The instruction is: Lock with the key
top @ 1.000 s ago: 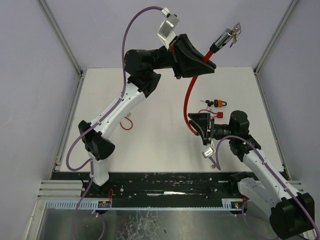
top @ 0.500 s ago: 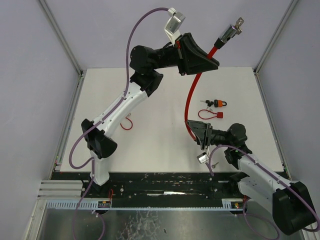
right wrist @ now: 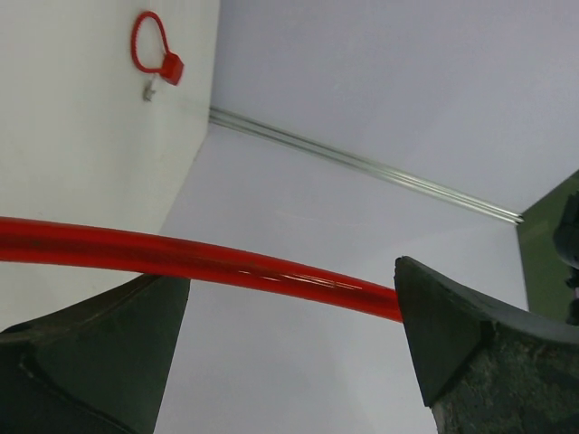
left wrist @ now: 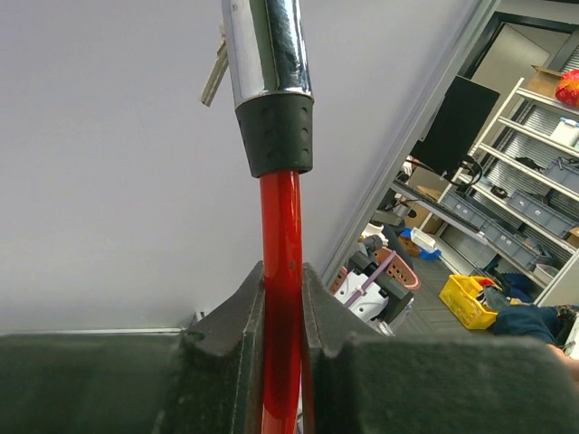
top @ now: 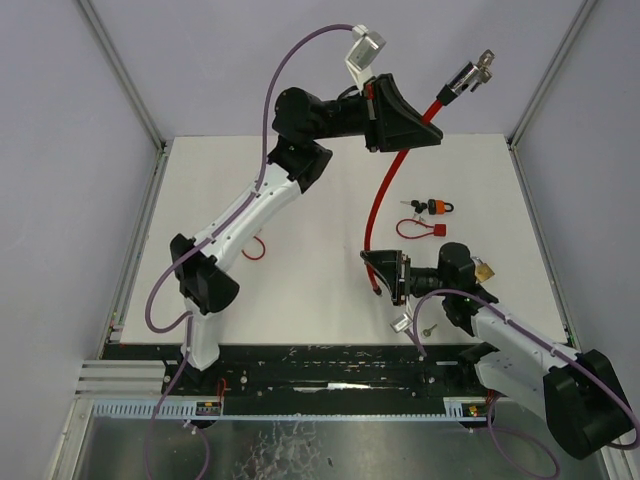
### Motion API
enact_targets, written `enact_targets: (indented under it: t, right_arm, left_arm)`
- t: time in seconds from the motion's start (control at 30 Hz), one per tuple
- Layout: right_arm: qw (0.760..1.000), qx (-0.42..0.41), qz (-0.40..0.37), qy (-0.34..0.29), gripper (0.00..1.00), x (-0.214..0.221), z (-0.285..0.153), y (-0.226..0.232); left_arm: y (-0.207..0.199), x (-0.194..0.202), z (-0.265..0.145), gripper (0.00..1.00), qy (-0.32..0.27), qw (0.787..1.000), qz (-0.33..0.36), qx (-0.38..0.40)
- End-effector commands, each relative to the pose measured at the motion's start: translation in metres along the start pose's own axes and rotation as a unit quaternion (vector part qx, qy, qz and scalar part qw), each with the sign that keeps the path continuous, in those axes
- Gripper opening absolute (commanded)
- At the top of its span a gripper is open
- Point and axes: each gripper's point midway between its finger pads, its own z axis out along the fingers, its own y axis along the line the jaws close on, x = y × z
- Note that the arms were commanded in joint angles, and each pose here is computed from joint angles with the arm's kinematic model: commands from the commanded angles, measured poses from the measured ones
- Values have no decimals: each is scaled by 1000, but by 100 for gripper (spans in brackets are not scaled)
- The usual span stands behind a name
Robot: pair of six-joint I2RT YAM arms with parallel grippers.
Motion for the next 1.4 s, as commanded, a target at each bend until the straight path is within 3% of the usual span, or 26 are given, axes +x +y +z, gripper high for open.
enact_targets:
  t: [0.0, 0.5, 0.7, 1.03, 1.2, 1.37]
  right_arm:
    - [967, -27, -251, -31, 99, -17, 11, -2]
    - [970, -52, -227, -71, 84, -49, 39, 39]
    - [971, -52, -223, -64, 72, -45, 47, 39]
    - [981, -47, -182, -50, 23, -41, 43, 26]
    - [995, -33, -76, -51, 11, -44, 33, 10]
    - [986, 9, 162, -36, 4, -43, 21, -9]
  left_arm:
    - [-17, -14, 6, 0, -16, 1000, 11, 21]
    - [-6, -11, 6, 0, -15, 999, 10, 31]
    - [-8, -12, 2, 0, -13, 999, 11, 39]
    - [-4, -13, -18, 0, -22, 999, 28, 38]
    - [8, -12, -42, 0, -34, 997, 67, 35]
    - [25, 3, -66, 0, -44, 991, 126, 29]
